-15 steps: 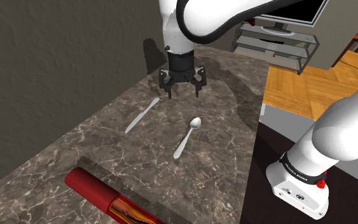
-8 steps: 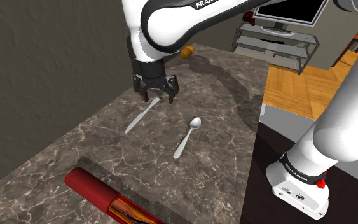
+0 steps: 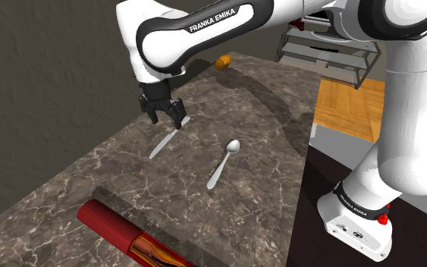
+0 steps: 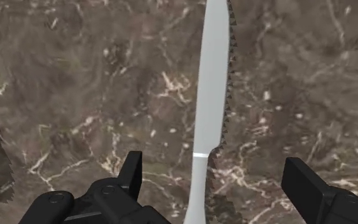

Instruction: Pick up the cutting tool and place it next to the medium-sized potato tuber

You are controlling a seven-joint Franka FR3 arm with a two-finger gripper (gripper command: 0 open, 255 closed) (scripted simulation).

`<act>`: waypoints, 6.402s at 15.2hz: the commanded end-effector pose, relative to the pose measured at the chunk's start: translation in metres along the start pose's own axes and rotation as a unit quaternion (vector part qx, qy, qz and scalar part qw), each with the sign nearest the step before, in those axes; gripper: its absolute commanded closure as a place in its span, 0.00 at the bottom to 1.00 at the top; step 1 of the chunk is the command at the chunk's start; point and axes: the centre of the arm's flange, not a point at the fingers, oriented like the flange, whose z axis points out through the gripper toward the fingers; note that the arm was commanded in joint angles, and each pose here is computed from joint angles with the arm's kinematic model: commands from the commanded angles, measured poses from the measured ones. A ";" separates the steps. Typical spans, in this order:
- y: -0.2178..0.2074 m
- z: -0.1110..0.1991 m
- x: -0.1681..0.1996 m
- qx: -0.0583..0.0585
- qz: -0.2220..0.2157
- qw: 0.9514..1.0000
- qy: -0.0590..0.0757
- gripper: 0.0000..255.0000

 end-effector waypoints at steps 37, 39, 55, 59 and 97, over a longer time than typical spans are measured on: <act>0.008 -0.033 -0.001 0.000 0.004 1.000 0.000 1.00; 0.009 -0.044 -0.001 0.000 0.004 1.000 0.000 1.00; 0.020 -0.104 0.052 0.000 0.004 1.000 0.000 1.00; 0.022 -0.104 0.105 0.000 0.004 1.000 0.000 1.00; 0.018 -0.020 0.397 0.000 0.004 1.000 0.000 1.00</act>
